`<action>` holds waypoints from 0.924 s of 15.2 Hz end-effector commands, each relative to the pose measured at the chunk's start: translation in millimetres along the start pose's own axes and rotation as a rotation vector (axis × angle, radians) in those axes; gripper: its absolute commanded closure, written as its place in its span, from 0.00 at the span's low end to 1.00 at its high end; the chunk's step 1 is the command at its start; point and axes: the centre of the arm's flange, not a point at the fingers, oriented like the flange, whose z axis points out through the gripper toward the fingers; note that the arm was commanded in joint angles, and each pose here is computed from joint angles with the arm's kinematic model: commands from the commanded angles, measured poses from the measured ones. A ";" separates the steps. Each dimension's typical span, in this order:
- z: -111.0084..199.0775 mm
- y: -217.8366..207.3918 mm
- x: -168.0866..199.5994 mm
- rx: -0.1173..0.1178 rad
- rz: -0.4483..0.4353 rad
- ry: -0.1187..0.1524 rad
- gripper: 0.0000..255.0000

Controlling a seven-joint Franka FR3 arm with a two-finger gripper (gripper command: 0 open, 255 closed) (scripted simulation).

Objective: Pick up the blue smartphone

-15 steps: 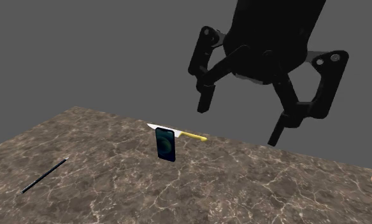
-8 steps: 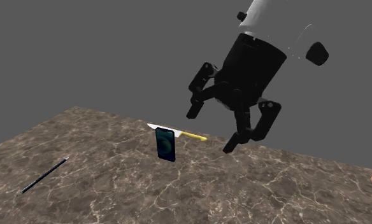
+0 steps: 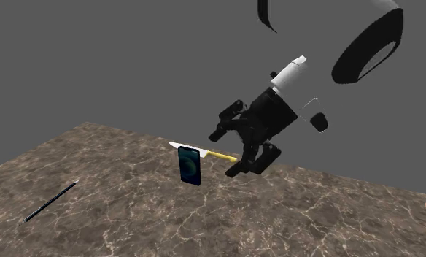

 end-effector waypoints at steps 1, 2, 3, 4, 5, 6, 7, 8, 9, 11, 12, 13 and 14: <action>18.8 -8.1 22.7 0.057 0.058 -0.059 0.00; 27.2 -11.1 34.4 0.084 0.086 -0.088 0.00; 35.8 -14.1 45.9 0.110 0.114 -0.116 0.00; 44.7 -17.0 57.3 0.137 0.142 -0.145 0.00; 53.8 -19.9 68.5 0.163 0.170 -0.173 0.00; 63.2 -22.6 79.5 0.190 0.198 -0.202 0.00; 72.8 -25.3 90.3 0.217 0.226 -0.231 0.00; 82.7 -28.0 100.9 0.243 0.254 -0.259 0.00; 92.7 -30.6 111.3 0.270 0.282 -0.288 0.00; 113.5 -35.9 131.4 0.323 0.337 -0.345 0.00; 124.2 -38.5 141.1 0.349 0.365 -0.373 0.00; 135.2 -41.2 150.6 0.376 0.393 -0.402 0.00; 146.3 -43.9 159.8 0.403 0.421 -0.430 0.00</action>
